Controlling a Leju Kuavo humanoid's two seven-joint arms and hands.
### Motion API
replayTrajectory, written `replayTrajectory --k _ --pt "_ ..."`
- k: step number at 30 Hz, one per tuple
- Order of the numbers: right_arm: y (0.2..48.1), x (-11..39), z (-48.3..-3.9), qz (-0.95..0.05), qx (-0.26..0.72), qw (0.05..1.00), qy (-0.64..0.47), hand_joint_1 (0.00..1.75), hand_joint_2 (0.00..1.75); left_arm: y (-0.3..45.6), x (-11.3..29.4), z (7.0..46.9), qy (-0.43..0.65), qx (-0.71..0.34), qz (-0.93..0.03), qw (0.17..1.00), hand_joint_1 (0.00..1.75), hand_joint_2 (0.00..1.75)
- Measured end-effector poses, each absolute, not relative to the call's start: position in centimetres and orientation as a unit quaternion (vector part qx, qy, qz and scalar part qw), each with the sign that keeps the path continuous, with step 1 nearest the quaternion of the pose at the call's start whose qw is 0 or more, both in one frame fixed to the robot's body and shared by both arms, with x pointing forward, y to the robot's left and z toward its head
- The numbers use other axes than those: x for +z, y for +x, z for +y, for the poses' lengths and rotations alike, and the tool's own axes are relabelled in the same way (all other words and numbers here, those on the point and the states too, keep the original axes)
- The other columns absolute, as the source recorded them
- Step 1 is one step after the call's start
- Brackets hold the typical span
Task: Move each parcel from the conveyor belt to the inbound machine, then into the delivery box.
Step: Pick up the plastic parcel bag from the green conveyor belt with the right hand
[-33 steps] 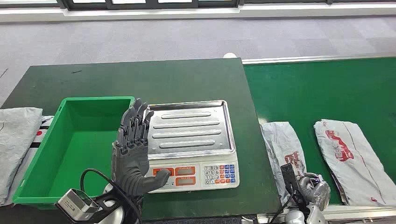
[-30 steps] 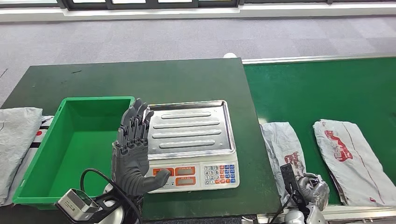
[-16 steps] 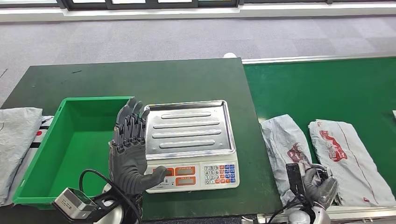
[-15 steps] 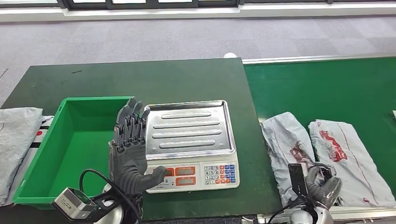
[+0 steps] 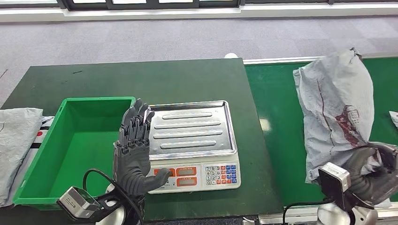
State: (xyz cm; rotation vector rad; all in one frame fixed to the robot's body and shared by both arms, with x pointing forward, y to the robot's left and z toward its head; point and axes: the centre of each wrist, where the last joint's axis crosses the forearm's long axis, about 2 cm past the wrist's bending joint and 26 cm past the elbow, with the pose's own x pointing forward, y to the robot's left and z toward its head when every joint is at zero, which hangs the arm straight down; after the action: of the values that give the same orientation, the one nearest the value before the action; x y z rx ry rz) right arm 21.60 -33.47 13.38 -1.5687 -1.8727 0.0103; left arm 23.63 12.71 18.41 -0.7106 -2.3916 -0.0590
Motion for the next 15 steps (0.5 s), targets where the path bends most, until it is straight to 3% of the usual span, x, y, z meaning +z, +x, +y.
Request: replayTrajectory --k 8,15 --pt "24.0 15.5 -29.9 -0.783 0.025 0.288 -0.55 1.75 1.75 23.8 18.1 12.5 -0.286 -0.026 -0.903 0.32 0.0 1.75" --pt "27.3 15.6 -22.0 -0.837 0.09 0.308 -0.444 1.75 1.75 24.0 17.9 12.4 -0.286 -0.028 -0.901 0.325 0.0 1.75"
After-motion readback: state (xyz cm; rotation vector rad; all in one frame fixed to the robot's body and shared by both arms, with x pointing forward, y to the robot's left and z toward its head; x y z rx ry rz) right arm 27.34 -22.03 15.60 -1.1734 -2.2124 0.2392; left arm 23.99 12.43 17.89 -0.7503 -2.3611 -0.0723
